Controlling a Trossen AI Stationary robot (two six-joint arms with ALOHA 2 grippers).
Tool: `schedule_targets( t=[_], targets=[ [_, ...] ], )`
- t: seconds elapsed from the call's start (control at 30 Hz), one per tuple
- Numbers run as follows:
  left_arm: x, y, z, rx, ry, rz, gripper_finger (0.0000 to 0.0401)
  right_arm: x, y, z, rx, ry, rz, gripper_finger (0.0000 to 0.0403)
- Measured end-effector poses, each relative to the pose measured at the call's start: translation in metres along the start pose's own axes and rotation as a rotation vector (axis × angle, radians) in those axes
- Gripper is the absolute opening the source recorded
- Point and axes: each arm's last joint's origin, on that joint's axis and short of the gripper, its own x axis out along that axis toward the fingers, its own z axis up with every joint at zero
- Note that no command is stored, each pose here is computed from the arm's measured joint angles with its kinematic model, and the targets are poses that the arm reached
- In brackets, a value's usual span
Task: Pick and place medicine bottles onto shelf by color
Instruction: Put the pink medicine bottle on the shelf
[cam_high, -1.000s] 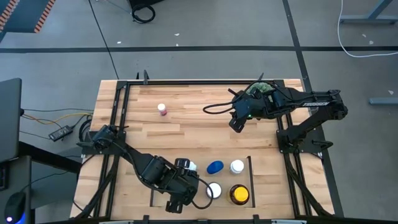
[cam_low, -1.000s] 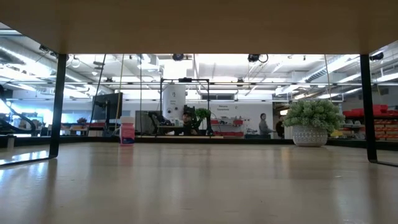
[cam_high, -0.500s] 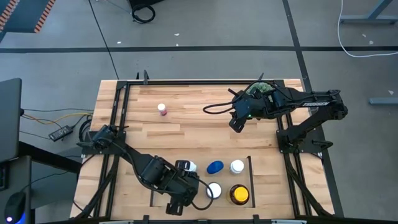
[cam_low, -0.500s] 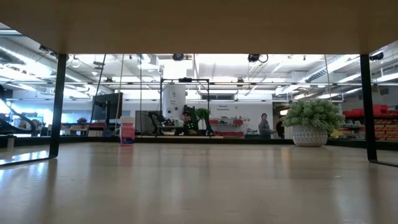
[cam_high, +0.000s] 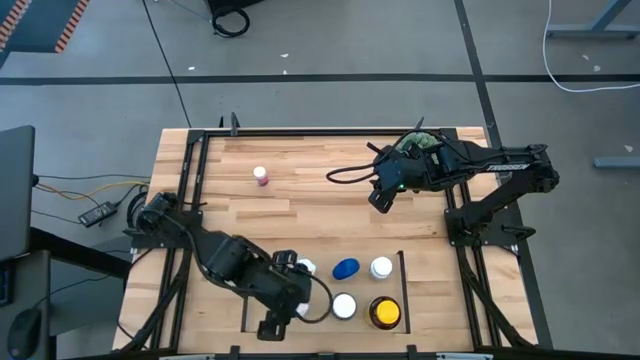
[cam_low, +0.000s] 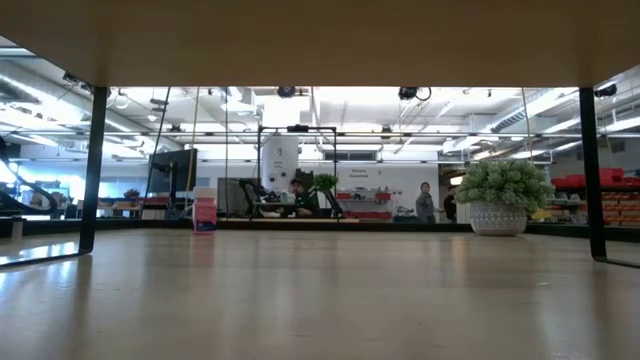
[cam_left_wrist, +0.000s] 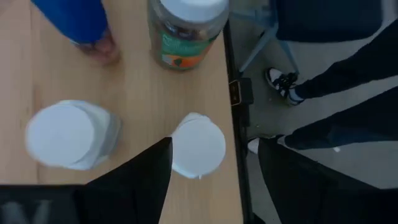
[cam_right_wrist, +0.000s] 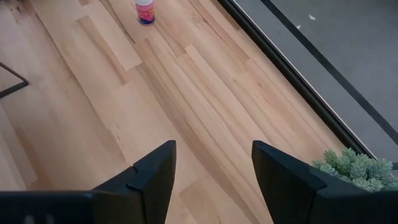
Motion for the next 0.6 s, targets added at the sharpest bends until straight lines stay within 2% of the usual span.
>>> schedule_targets(
  t=[0.13,0.23,0.43,0.6],
  targets=[
    [-0.033,0.014,-0.001,-0.026,-0.071,0.03,0.024,0.0,0.0,0.0,0.005,0.0,0.0,0.0218],
    [-0.058,0.033,-0.004,-0.049,-0.115,0.133,0.0234,0.0,0.0,0.0,0.019,0.0,0.0,0.0218],
    [-0.097,0.088,-0.017,-0.1,-0.072,0.43,0.022,0.0,0.0,0.0,0.063,0.0,0.0,0.0218],
    [-0.111,0.14,-0.013,-0.217,-0.08,0.531,0.0208,0.0,0.0,0.0,0.115,-0.001,0.0,0.0218]
  ],
)
